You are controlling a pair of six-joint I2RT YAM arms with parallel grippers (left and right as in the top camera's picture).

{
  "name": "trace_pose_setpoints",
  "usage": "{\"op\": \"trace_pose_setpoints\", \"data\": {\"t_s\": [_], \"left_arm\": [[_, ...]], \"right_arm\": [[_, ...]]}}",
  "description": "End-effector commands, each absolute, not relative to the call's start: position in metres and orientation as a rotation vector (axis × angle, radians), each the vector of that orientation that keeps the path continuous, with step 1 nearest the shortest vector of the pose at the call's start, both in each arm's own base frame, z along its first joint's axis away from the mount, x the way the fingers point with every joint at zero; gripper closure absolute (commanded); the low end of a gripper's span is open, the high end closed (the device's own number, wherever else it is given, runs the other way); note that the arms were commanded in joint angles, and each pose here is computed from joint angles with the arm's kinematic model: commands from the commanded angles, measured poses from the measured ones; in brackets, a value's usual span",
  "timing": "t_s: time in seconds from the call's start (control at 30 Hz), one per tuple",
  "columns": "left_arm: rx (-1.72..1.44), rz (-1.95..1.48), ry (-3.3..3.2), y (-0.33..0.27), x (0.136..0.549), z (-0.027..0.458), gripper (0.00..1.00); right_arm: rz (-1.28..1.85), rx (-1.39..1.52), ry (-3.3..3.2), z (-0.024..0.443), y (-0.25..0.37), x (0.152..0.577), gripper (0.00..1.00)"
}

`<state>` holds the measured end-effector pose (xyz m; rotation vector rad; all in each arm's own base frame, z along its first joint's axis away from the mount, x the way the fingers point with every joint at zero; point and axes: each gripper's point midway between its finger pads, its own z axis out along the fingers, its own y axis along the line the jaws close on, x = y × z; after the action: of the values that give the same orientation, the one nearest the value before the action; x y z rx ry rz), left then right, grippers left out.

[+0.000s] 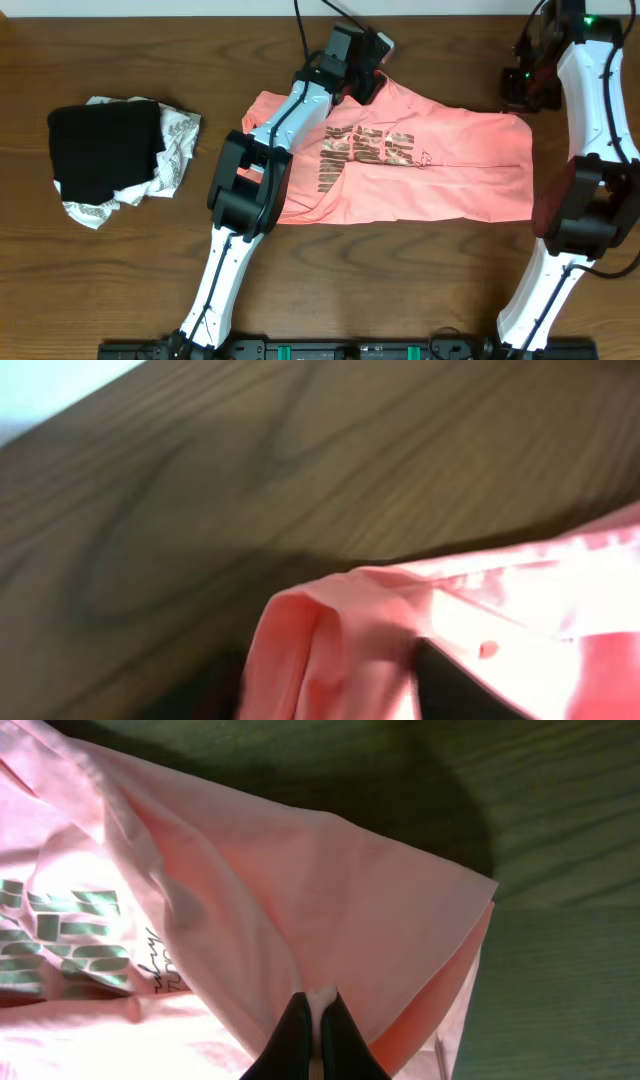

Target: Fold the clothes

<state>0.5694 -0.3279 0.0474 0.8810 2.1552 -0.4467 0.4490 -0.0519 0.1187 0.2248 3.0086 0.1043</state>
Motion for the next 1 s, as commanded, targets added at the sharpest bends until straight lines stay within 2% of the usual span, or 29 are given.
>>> {"op": "trace_pose_setpoints", "data": {"t_s": [0.0,0.07,0.1,0.43,0.47,0.53,0.57,0.7,0.97], "left_arm": [[0.875,-0.444,2.164,-0.328,0.571,0.039,0.69],[0.874,-0.443,2.163,-0.327,0.572,0.039,0.9],[0.869,-0.444,2.166,-0.327,0.572,0.039,0.94],[0.844,-0.481,2.161,-0.329,0.57,0.053,0.94],[0.849,-0.501,2.161,-0.331,0.568,0.053,0.87],[0.846,-0.564,2.178,-0.336,0.562,0.052,0.64],[0.853,-0.576,2.177,-0.338,0.56,0.052,0.59],[0.853,-0.574,2.174,-0.338,0.56,0.053,0.54],[0.867,-0.58,2.197,-0.343,0.555,0.037,0.55]], "right_arm": [[0.064,0.185,2.971,0.134,-0.053,0.452,1.0],[0.059,0.185,2.971,0.134,-0.053,0.452,0.99],[0.057,0.185,2.971,0.134,-0.054,0.452,0.99],[0.013,0.188,2.957,0.135,-0.059,0.455,0.98],[0.013,0.187,2.955,0.135,-0.059,0.455,0.99],[0.013,0.187,2.952,0.135,-0.059,0.456,0.99],[0.013,0.187,2.953,0.135,-0.059,0.456,0.99],[0.012,0.187,2.949,0.135,-0.059,0.457,0.99],[0.012,0.187,2.949,0.135,-0.059,0.457,0.99]]}}
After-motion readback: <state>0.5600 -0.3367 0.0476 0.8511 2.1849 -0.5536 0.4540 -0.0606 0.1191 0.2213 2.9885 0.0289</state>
